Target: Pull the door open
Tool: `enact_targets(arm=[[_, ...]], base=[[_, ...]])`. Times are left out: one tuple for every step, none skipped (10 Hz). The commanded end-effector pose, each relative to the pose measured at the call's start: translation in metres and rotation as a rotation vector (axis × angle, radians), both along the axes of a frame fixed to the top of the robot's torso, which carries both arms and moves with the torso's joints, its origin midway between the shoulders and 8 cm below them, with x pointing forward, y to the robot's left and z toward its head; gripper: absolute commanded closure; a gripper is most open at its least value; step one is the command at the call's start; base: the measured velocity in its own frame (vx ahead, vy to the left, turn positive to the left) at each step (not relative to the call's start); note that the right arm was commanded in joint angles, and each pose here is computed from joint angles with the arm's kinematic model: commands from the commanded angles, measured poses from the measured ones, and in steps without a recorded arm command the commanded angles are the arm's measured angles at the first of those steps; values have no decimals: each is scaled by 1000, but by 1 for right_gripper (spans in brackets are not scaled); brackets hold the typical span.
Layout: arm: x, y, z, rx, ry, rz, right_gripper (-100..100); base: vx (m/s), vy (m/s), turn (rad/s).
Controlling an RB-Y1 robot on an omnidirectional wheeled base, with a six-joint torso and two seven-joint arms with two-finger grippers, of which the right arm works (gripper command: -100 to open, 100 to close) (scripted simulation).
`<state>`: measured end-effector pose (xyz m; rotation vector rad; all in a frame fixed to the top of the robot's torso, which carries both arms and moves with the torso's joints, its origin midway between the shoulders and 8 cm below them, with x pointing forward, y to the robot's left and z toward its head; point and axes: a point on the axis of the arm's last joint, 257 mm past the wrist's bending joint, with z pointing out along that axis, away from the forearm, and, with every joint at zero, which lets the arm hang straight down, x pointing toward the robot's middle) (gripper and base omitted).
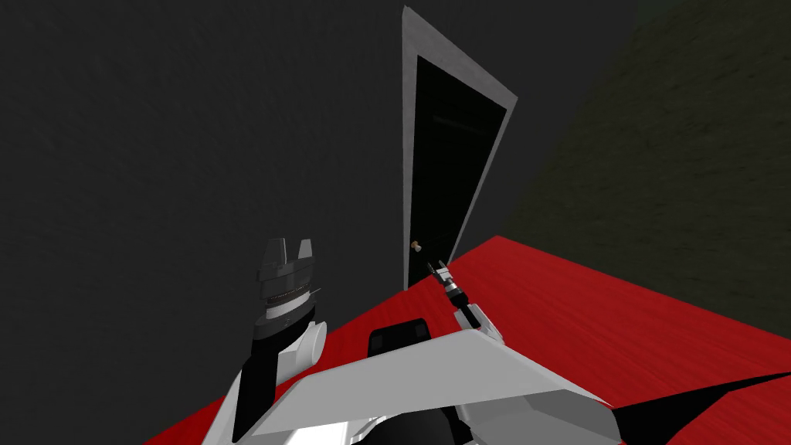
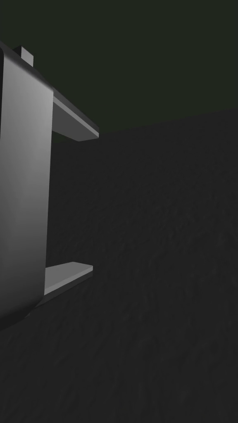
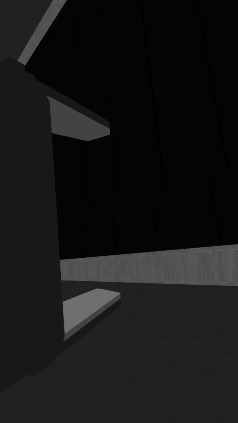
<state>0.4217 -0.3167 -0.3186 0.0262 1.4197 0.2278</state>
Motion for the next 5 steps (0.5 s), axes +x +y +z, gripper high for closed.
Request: enact_targets(arm=[[-2, 0, -14, -32, 23, -3, -100], [-4, 0, -21, -49, 36, -5, -100], [-5, 0, -28, -66, 49, -5, -100], [-7, 0, -34, -81, 60, -5, -100], [-9, 1, -45, -107, 81, -5, -100]], base=[[64, -75, 158], [64, -78, 148], [48, -79, 145], [40, -75, 94], [41, -101, 172]])
